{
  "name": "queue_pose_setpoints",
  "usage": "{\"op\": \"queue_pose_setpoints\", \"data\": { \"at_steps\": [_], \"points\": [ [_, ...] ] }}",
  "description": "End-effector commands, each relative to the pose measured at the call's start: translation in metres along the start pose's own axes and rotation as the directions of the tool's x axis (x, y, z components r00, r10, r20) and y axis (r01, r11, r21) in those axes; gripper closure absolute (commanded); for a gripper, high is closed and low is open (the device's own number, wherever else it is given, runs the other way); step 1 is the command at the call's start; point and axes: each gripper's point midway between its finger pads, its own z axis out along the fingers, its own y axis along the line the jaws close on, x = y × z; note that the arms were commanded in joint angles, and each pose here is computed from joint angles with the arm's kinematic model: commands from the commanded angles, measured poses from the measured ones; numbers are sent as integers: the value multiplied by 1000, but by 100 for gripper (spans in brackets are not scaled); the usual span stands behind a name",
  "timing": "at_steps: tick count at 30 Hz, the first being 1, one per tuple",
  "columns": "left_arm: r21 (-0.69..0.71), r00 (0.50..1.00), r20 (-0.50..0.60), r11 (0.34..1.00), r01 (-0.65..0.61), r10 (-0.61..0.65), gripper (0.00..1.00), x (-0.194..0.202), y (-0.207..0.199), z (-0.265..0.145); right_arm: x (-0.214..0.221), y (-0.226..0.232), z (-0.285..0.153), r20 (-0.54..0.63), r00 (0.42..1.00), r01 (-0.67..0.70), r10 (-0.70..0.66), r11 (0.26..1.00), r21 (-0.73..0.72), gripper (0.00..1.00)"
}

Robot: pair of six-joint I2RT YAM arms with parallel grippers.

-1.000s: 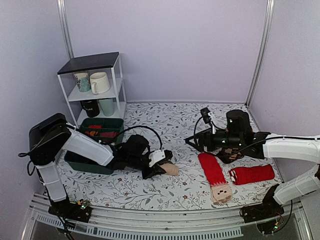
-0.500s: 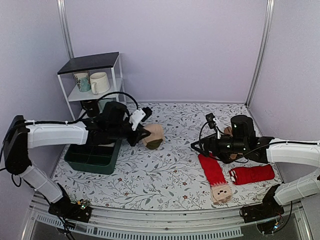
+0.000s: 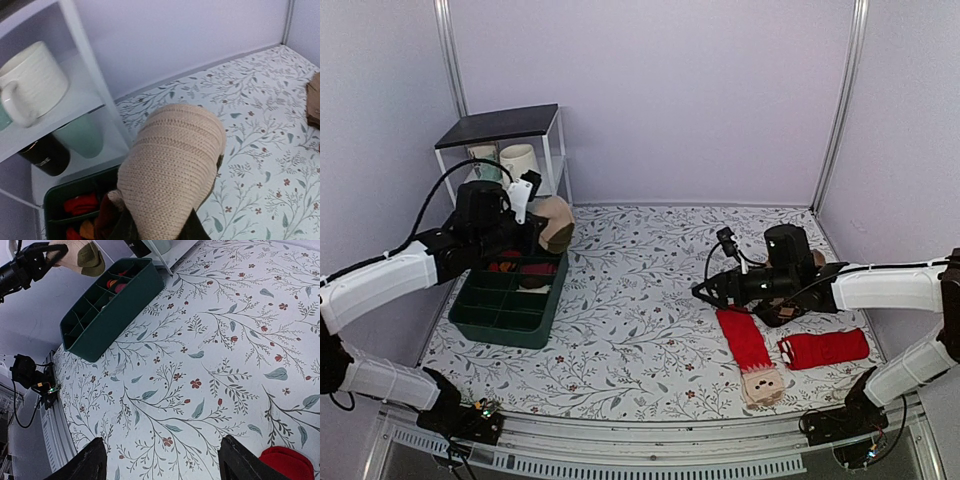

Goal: Roll the socks
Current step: Adjust the storage box at the corner of the board.

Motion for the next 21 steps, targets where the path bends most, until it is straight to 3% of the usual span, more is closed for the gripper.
{"op": "queue_pose_setpoints", "data": {
  "at_steps": [1,7,12,21],
  "points": [
    [-146,997,-19,986,77,-81,100,21,40,-12,-8,5,12,-11,1000,12,-13,998,-59,23],
    [-178,994,-64,981,77,-89,100,42,52,-13,-7,2,25,-44,999,-13,10,998,-69,26],
    [-148,995,-91,988,-41,28,100,46,54,-10,-7,0,37,-77,996,-54,49,996,-67,28],
    [-236,1000,-9,972,-20,18,100,38,85,-31,-24,38,96,-152,987,-71,52,990,-122,30]
  ]
}}
